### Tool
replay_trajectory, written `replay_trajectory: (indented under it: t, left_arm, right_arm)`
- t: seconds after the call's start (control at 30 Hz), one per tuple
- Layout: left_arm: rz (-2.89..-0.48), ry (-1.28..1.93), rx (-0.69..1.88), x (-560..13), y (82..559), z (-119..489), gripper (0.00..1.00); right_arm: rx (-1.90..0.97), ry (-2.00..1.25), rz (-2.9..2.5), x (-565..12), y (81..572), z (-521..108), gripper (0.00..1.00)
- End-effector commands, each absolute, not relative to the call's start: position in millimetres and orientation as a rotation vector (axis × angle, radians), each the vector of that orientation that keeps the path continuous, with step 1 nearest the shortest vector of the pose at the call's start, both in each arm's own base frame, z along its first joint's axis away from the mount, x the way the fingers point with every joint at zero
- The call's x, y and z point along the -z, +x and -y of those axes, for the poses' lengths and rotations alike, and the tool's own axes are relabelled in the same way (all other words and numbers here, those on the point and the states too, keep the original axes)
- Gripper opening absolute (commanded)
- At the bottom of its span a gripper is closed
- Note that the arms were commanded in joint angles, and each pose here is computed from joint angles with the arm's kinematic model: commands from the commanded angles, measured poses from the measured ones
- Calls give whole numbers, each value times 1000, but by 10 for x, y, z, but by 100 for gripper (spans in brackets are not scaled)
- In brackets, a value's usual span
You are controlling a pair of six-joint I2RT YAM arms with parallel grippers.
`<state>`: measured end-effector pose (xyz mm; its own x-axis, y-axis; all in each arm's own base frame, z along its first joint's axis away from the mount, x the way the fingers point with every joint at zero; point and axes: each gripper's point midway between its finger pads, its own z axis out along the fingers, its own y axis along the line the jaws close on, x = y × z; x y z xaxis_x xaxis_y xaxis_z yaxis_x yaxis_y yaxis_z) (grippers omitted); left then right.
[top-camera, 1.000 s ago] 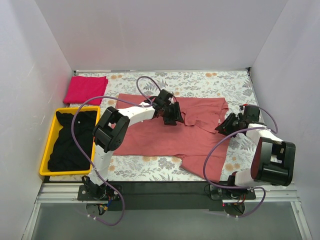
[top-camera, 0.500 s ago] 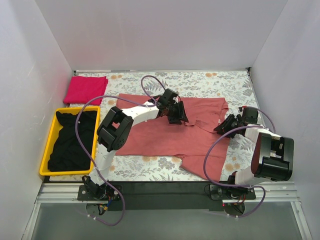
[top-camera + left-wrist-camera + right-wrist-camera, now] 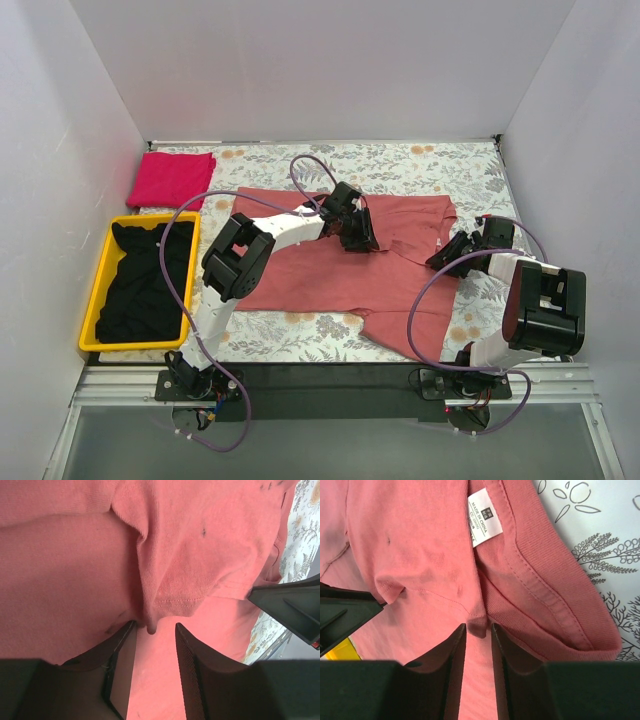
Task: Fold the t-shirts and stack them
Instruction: Fold the tshirt
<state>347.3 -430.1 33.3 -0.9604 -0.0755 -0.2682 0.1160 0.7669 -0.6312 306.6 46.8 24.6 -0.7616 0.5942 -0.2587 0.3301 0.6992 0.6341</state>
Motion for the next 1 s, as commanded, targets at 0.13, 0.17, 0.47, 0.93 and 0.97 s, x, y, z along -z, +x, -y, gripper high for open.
replay_trajectory:
  t: [0.13,0.17,0.47,0.93,0.97]
  left_arm:
    - [-2647,55,1044,-513,3474,4440,33]
    - [-2644,52,1045,-528,3478,4440,33]
    - [-2626,49,1050,-559,3494,4461,22]
    - [-2611,26,1018,-600,3542,4422,0]
    - [-2613,20,1014,-610,3541,4406,0]
  right_arm:
    - [-831,696,-2423,-306,3135,-487,29]
    - [-831,692,-2422,-314,3137,-491,28]
    - [-833,688,-2402,-385,3141,-490,8]
    - [-760,697,-2406,-517,3068,-345,1]
    - [-749,699,-2405,-526,3072,-325,1]
